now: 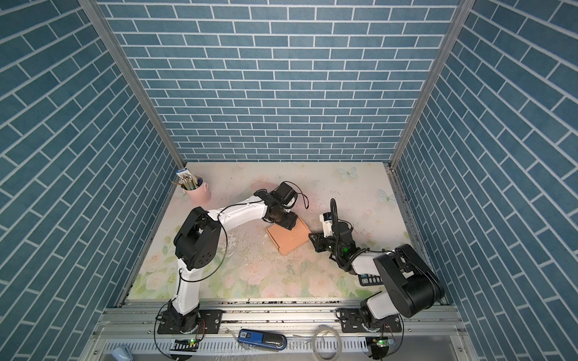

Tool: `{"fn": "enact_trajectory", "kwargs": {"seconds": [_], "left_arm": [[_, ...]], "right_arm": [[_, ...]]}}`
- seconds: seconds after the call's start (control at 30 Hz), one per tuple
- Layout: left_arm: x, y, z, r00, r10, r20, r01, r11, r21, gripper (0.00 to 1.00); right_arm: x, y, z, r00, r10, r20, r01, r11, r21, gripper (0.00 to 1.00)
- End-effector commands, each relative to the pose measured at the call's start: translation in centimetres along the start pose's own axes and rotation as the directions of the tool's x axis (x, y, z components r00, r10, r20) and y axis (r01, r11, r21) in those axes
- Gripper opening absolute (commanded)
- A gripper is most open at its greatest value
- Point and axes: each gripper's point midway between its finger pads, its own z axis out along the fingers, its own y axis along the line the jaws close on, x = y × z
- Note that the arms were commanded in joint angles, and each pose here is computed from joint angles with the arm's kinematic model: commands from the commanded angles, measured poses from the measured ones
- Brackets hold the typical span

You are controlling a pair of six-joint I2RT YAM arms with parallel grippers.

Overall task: Assemble paper box
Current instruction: Fold and tuck the lid into the gap.

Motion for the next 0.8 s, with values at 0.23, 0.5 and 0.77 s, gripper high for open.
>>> {"fn": "enact_trajectory", "kwargs": {"seconds": [0.23,0.5,0.77], "left_arm": [[3.5,-0.4,2.1,0.993,0.021,-0.118,-0.022,1.000,-0.008,0.71],[3.5,-0.3,2.0,0.993,0.022,-0.120,-0.023,1.000,-0.009,0.71],[3.6,-0.3,1.9,0.992,0.025,-0.124,-0.027,1.000,-0.013,0.71]], "right_arm": [[-1.6,0.1,-0.2,0.999,-0.038,0.030,0.037,0.999,0.026,0.24],[-1.8,-0.5,-0.4,0.997,-0.073,0.028,0.071,0.995,0.068,0.24],[-1.4,-0.5,0.3,0.999,-0.047,0.027,0.046,0.998,0.040,0.22]]}}
